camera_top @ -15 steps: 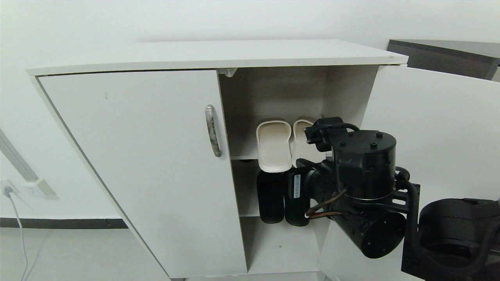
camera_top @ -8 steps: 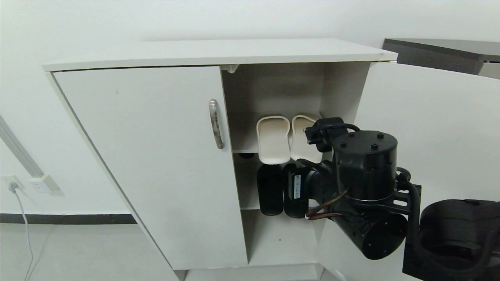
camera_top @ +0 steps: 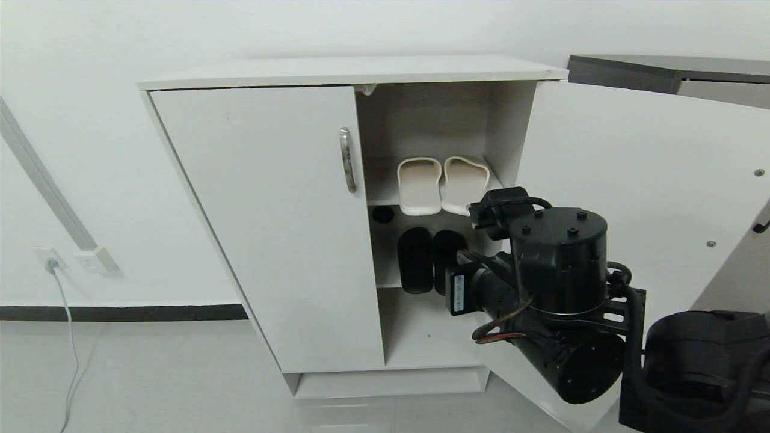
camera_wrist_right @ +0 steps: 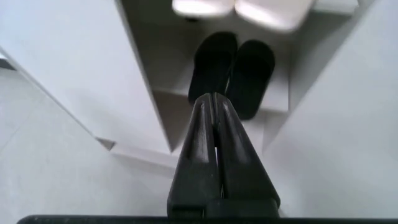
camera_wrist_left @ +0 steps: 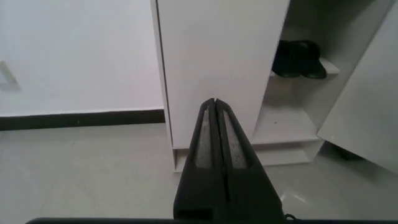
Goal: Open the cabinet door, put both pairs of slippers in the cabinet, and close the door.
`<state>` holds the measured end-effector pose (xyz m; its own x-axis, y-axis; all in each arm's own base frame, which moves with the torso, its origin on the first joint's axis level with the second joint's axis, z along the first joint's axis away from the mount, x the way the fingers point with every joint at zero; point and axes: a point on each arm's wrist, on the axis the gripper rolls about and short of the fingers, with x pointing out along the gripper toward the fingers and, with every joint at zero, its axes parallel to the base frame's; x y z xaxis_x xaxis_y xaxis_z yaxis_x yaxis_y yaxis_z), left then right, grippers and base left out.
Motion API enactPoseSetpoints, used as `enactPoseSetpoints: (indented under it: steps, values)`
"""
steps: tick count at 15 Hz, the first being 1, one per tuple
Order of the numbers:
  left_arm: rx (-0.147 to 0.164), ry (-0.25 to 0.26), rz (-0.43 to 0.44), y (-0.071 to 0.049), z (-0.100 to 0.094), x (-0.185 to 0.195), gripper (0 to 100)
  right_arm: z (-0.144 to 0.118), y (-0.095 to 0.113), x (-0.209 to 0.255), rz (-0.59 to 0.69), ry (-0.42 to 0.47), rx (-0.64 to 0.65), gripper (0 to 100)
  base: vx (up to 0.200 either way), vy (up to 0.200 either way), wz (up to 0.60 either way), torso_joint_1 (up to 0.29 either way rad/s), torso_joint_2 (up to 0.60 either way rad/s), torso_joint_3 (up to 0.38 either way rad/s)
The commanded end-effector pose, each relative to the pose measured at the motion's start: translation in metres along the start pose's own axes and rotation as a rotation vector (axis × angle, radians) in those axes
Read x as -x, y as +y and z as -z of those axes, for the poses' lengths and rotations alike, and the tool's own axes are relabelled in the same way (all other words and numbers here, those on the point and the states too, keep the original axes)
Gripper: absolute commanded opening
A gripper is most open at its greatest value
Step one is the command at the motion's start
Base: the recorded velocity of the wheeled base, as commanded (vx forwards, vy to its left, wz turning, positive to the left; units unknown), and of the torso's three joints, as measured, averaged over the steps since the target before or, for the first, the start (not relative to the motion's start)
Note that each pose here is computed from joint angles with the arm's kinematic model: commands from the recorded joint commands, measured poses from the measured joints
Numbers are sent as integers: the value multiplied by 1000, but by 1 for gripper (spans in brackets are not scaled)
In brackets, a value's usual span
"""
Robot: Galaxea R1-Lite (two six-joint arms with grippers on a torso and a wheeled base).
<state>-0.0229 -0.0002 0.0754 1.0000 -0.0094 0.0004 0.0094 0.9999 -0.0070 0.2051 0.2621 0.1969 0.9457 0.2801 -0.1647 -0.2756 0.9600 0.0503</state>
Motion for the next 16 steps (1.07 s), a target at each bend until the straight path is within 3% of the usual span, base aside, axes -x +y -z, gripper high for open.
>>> enactPoseSetpoints:
  steps: [1, 4, 16]
  values:
    - [1, 2, 0, 0, 0, 0, 0, 4, 0, -1, 1, 11, 7, 0, -200, 0, 0, -2, 7, 7]
    - [1, 2, 0, 0, 0, 0, 0, 11, -2, 0, -3, 32, 26, 0, -200, 0, 0, 2, 2, 5]
    - [2, 2, 0, 0, 0, 0, 0, 17, -8, -2, -3, 53, 54, 0, 0, 0, 0, 0, 0, 0]
